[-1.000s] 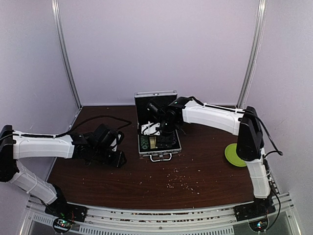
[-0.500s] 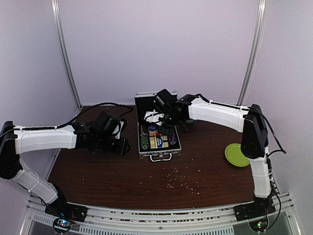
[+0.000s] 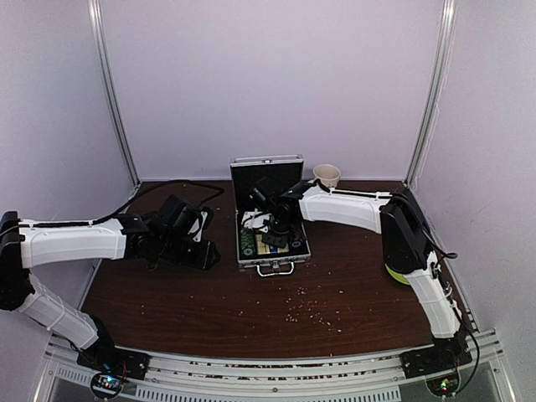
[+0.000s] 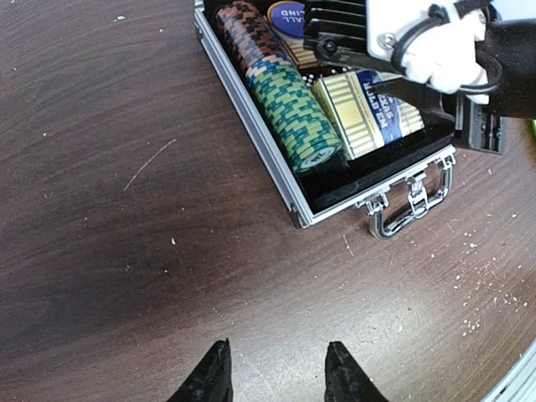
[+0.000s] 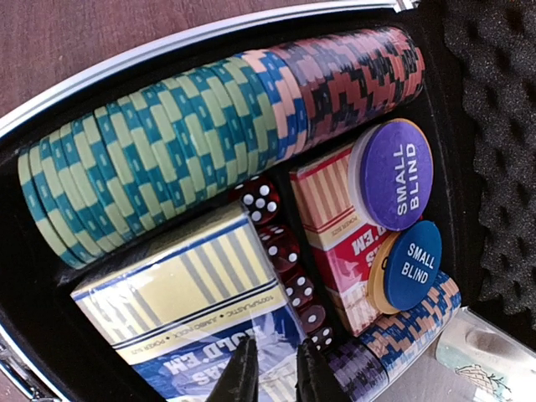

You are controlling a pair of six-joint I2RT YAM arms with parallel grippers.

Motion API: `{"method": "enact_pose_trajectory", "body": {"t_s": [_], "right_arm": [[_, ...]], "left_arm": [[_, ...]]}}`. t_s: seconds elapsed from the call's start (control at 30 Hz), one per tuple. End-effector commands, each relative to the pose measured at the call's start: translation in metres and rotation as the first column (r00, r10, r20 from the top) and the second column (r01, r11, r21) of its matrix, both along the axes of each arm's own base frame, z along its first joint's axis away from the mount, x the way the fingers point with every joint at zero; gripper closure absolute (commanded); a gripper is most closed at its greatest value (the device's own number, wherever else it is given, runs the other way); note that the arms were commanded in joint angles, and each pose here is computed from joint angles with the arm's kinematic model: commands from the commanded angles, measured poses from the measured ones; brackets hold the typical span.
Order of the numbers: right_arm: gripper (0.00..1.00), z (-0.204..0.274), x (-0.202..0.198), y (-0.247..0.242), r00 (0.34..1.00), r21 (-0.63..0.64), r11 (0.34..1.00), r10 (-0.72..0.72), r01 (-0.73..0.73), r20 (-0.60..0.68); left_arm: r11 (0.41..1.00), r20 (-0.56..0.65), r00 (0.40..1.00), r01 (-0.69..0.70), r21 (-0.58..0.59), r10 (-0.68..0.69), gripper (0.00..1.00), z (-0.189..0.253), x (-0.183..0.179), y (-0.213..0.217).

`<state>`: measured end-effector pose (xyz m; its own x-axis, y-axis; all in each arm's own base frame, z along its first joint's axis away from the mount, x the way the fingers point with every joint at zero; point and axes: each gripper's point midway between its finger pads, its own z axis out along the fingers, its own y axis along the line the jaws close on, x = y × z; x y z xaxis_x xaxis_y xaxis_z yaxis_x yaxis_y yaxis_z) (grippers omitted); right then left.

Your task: Pack up texas hold em set

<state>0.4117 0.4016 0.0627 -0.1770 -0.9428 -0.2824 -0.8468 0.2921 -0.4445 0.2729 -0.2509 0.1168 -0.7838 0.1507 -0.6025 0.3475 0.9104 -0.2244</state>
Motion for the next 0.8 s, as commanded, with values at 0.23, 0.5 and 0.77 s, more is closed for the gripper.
{"method": "enact_pose_trajectory", "body": {"t_s": [0.23,0.5,0.77], "right_arm": [[0.82,0.000,-0.014,-0.004,0.999,-0.006,1.000,0.004,-0.004,-0.051],[0.82,0.033,0.008,-0.005,0.999,0.061,0.997,-0.038,0.036,0.021],[0.81,-0.001,0.017,-0.003,1.000,-0.034,0.999,-0.024,0.024,0.006]], "left_arm": [[0.999,0.004,1.000,0.004,-0.046,-0.004,0.60,0.002,0.006,-0.009],[0.999,0.005,1.000,0.006,-0.038,-0.006,0.60,0.004,0.005,-0.007],[0.998,-0.007,1.000,0.008,-0.057,-0.008,0.60,0.004,0.001,-0.008]]}}
